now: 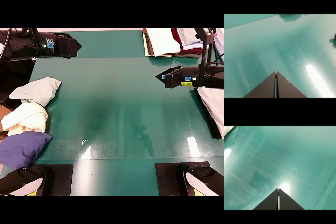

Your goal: Fold the shirts.

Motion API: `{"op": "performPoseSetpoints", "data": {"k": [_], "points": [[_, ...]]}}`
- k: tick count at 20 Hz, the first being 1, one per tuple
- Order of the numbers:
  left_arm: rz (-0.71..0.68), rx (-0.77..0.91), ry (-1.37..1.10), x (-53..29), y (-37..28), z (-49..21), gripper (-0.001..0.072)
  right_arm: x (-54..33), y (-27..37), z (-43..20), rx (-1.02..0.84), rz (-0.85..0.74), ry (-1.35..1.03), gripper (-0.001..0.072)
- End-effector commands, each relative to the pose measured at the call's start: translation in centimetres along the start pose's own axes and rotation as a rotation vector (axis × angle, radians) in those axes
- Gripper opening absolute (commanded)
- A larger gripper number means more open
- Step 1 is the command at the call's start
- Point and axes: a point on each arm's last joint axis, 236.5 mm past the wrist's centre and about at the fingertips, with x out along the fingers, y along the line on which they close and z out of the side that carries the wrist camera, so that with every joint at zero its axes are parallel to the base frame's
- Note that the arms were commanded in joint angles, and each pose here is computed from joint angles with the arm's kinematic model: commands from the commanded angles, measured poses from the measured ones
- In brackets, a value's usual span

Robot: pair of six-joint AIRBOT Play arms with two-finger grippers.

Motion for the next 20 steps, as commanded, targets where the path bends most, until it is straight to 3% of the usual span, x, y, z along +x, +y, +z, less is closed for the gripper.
{"op": "performPoseSetpoints", "data": {"k": [1, 12, 14, 15, 16, 20], "points": [[0.001, 0.0, -0.002, 0.0, 0.0, 0.1, 0.0025, 0.0, 0.1, 0.0, 0.0, 0.002, 0.0, 0.0015], [-0.007, -0.009, -0.008, 0.0, -0.2, 0.2, 0.0025, 0.0, 0.1, 0.0, -0.001, 0.001, 0.001, 0.0014], [0.026, 0.053, -0.061, -0.1, 0.6, 1.5, 0.0028, 0.0, 0.1, 0.0, -0.001, 0.001, 0.001, 0.0014], [0.085, 0.101, -0.063, -0.3, 2.1, 1.7, 0.023, 0.0, 0.1, 0.0, -0.001, 0.001, -0.001, 0.0014], [0.181, 0.124, -0.052, -0.7, 4.7, 1.6, 0.0524, 0.0, 0.1, 0.0, 0.0, 0.001, -0.001, 0.0015], [0.576, 0.022, 0.089, -4.2, 19.2, -2.1, 0.0551, 0.0, 0.0, 0.1, -0.001, 0.0, -0.003, 0.0014]]}}
